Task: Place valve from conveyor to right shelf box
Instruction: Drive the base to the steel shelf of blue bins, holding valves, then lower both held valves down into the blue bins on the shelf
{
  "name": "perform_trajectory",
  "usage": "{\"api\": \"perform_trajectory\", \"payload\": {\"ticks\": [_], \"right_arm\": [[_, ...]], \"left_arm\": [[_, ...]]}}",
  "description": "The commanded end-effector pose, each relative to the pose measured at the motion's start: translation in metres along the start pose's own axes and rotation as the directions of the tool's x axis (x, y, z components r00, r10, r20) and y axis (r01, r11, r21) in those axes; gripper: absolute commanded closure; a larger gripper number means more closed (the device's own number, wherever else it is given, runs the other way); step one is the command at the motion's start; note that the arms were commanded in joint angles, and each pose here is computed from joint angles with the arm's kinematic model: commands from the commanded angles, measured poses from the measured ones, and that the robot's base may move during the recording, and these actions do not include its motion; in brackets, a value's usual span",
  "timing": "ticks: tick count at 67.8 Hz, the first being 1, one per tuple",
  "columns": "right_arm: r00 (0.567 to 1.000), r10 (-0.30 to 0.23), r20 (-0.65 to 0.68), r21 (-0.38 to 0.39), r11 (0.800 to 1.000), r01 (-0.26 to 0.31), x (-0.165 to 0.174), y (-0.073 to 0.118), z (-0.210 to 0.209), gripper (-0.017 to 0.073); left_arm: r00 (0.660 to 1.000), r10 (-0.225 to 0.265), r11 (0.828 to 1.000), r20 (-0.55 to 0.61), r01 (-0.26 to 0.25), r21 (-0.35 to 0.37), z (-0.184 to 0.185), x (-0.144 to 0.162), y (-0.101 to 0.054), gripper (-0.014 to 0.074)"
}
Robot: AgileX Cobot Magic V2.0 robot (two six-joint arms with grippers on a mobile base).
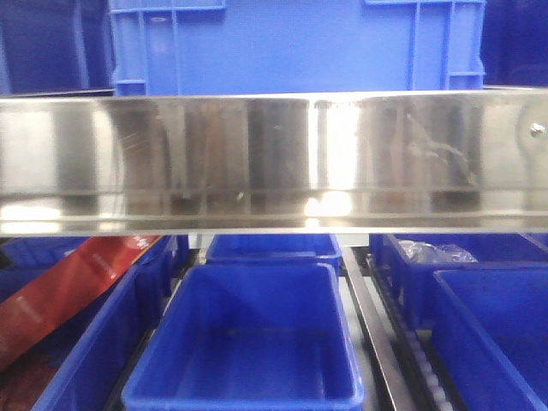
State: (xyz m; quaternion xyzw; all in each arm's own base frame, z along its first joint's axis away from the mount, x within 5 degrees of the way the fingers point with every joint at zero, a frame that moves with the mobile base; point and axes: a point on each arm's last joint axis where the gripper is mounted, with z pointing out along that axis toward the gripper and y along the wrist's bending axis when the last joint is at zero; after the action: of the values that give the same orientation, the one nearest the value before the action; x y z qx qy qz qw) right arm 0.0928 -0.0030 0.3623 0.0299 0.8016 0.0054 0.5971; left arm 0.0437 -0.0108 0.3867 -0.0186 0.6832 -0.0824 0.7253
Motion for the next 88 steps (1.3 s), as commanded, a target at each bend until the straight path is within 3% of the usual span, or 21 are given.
{"api": "perform_trajectory", "payload": {"ticks": [1,88], "right_arm": [[0.995,-0.011,0.102,0.009,1.0,0.01,-0.0108,-0.0004,-0.0045,0.0721],[0.995,-0.011,0.102,0.009,1.0,0.01,-0.0108,-0.0004,-0.0045,0.0721]], "left_arm": [[0.998,-0.01,1.0,0.056,0.01,0.0,-0.0024,-0.0063,-0.0005,0.0704],[0.998,-0.01,1.0,0.056,0.01,0.0,-0.0024,-0.0063,-0.0005,0.0704]]}}
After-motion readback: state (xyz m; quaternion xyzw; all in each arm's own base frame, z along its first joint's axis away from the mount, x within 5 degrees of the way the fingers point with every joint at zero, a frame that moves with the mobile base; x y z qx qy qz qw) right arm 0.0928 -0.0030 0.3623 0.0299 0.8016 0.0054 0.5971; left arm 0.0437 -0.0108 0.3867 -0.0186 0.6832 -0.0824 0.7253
